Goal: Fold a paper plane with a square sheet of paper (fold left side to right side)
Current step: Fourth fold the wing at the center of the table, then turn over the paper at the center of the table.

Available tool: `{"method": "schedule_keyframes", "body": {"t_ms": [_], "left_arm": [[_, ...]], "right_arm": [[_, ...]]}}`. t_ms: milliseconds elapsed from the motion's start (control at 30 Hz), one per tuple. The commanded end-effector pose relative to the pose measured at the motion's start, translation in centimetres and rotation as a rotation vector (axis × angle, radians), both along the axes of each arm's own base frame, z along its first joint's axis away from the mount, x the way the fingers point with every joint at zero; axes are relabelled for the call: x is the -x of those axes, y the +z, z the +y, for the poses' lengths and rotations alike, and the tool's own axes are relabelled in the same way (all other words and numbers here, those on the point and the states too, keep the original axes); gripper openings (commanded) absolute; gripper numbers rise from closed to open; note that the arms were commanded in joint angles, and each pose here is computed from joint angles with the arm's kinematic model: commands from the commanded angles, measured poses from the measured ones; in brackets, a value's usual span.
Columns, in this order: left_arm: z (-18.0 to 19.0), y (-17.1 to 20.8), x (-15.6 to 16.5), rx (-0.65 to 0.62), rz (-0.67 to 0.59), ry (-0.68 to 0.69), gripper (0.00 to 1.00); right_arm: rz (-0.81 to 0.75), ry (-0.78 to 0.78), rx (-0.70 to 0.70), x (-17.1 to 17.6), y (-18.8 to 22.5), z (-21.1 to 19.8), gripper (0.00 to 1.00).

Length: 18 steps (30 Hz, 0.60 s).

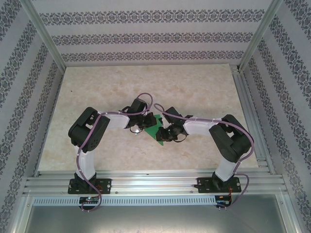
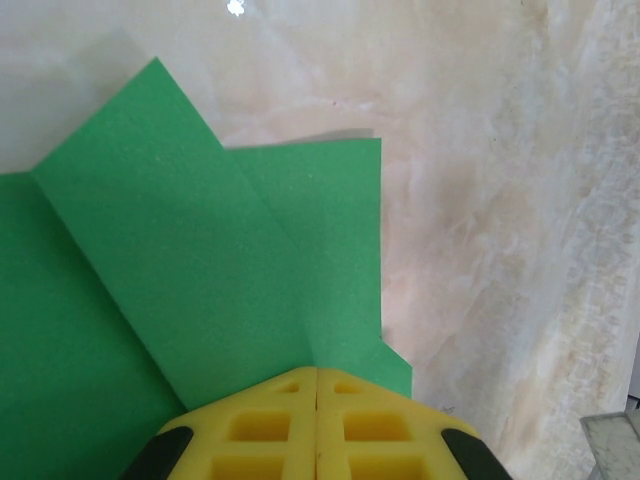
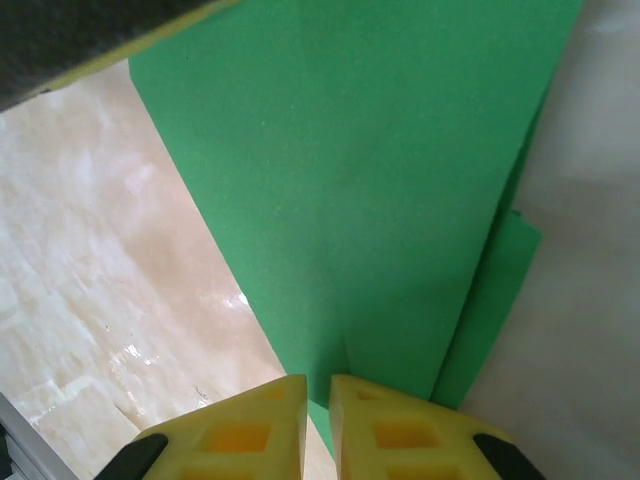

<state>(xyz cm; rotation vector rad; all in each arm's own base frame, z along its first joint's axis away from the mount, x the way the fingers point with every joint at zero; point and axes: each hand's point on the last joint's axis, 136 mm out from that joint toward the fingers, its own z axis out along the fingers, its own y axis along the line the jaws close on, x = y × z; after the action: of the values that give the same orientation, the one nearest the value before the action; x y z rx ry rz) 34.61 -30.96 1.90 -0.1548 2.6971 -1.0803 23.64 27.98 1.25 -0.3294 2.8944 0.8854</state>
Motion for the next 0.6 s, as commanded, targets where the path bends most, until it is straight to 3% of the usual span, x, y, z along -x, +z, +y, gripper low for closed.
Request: {"method": "schedule_keyframes", "body": {"t_ms": [0, 267, 400, 567], "left_arm": [[3.1, -4.8, 1.5, -0.183, 0.086, 0.034, 0.07], [2.5, -3.8, 1.1, -0.162, 0.075, 0.024, 0.09], [0.4, 0.1, 0.2, -0.048, 0.029, -0.012, 0.17], [-1.7, 8.5, -2.1, 0.085, -0.064, -0.070, 0.28]], "right_arm": [[0.077, -0.046, 0.083, 2.9, -2.4, -2.9, 0.16], [0.106, -0.037, 0.092, 5.9, -1.4, -4.6, 0.16], [0.010, -0.082, 0.015, 3.1, 2.8, -4.7, 0.25], [-0.120, -0.161, -0.111, -1.7, 7.6, -5.2, 0.40]]}}
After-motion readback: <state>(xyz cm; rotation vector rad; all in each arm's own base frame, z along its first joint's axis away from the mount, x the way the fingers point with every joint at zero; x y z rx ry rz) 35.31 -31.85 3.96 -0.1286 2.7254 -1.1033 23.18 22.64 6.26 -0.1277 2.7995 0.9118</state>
